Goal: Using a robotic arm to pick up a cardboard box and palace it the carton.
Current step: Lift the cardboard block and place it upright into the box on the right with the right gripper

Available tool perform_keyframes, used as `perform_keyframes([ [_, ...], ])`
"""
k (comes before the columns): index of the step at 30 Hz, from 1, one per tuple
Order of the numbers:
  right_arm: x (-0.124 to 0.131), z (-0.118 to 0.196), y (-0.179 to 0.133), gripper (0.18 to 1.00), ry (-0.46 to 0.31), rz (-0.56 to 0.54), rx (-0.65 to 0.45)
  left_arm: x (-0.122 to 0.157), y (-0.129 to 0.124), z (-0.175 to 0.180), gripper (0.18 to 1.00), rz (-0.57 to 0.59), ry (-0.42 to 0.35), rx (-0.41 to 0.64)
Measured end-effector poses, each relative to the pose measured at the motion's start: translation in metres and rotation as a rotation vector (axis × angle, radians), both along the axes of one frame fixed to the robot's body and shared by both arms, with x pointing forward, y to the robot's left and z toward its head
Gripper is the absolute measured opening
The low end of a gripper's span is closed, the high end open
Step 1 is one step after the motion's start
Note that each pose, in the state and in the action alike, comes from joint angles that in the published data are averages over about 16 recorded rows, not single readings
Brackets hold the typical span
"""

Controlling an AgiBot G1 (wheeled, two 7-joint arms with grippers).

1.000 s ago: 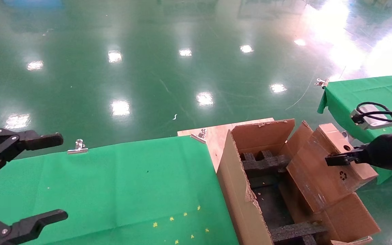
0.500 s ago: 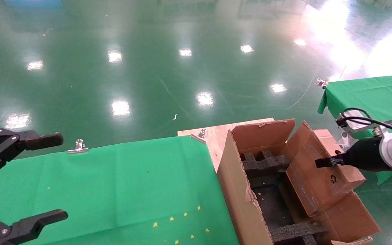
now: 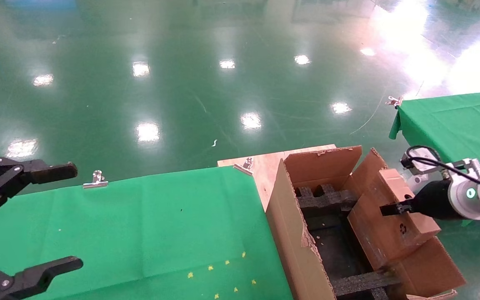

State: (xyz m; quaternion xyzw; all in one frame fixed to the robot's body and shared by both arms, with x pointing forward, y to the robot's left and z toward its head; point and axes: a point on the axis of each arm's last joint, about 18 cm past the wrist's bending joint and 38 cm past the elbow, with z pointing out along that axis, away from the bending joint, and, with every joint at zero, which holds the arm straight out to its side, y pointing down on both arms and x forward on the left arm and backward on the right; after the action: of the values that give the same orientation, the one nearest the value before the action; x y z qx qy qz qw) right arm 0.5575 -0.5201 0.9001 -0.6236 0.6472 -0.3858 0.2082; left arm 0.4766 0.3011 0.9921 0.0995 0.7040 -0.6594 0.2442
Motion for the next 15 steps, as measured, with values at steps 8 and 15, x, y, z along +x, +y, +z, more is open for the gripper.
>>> perform_keyframes([
  [8,0.009,-0.021,0.006,0.294,0.017,-0.001,-0.013,0.000,0.000,0.000,1.001,0.000,0.000,0.000],
  [15,0.018,-0.040,0.013,0.294,0.026,-0.003,-0.021,0.000,0.000,0.000,1.001,0.000,0.000,0.000],
])
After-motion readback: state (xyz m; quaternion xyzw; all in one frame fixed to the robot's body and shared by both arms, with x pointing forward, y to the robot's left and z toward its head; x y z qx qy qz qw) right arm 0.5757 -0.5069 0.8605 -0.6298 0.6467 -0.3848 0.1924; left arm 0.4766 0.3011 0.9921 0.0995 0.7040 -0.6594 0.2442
